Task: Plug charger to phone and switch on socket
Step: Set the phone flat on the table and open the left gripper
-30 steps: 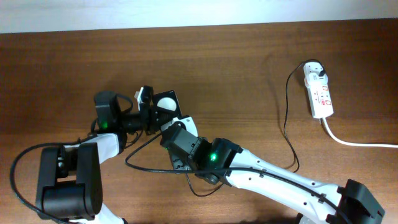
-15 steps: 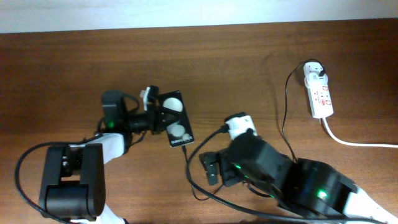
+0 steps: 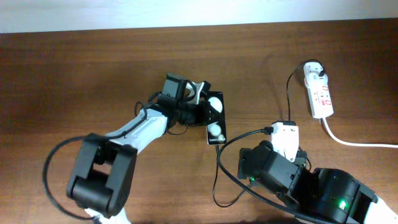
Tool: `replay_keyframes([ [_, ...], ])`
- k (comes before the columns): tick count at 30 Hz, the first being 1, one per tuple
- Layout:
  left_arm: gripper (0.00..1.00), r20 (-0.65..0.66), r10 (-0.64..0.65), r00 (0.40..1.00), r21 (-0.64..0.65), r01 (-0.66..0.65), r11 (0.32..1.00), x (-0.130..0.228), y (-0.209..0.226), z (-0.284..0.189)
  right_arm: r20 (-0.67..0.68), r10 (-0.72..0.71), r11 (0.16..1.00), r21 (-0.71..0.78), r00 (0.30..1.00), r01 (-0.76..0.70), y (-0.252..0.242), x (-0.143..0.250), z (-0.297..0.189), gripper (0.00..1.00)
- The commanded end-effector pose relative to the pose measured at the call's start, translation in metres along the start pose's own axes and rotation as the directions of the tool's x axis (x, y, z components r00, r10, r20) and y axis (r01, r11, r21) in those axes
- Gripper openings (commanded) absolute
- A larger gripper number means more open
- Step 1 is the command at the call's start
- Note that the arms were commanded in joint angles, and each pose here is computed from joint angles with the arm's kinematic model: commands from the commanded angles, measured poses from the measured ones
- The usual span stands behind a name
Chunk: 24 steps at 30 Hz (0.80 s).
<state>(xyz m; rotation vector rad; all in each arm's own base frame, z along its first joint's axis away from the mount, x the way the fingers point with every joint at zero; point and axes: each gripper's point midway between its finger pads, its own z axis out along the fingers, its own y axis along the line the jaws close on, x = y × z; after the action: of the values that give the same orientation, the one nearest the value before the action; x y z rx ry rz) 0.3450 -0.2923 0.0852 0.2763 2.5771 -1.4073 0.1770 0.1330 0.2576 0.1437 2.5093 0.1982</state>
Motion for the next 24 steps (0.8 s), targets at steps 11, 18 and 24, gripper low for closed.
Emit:
replay_keyframes([
  [11,0.06,-0.019,0.034,0.999,-0.116,-0.036,0.993,-0.006,0.053,0.029,-0.091,-0.036,0.995,0.092,0.995,0.044,0.019,0.012,0.035,0.99],
  [18,0.33,-0.034,0.015,0.999,-0.123,-0.019,0.992,-0.002,0.055,0.029,-0.109,-0.032,0.996,0.075,0.994,0.04,0.022,0.015,0.035,0.99],
  [24,0.58,-0.029,0.011,1.0,-0.148,-0.015,0.989,-0.002,0.059,0.028,-0.111,-0.034,0.996,0.078,0.993,0.042,0.022,0.015,0.035,0.99],
])
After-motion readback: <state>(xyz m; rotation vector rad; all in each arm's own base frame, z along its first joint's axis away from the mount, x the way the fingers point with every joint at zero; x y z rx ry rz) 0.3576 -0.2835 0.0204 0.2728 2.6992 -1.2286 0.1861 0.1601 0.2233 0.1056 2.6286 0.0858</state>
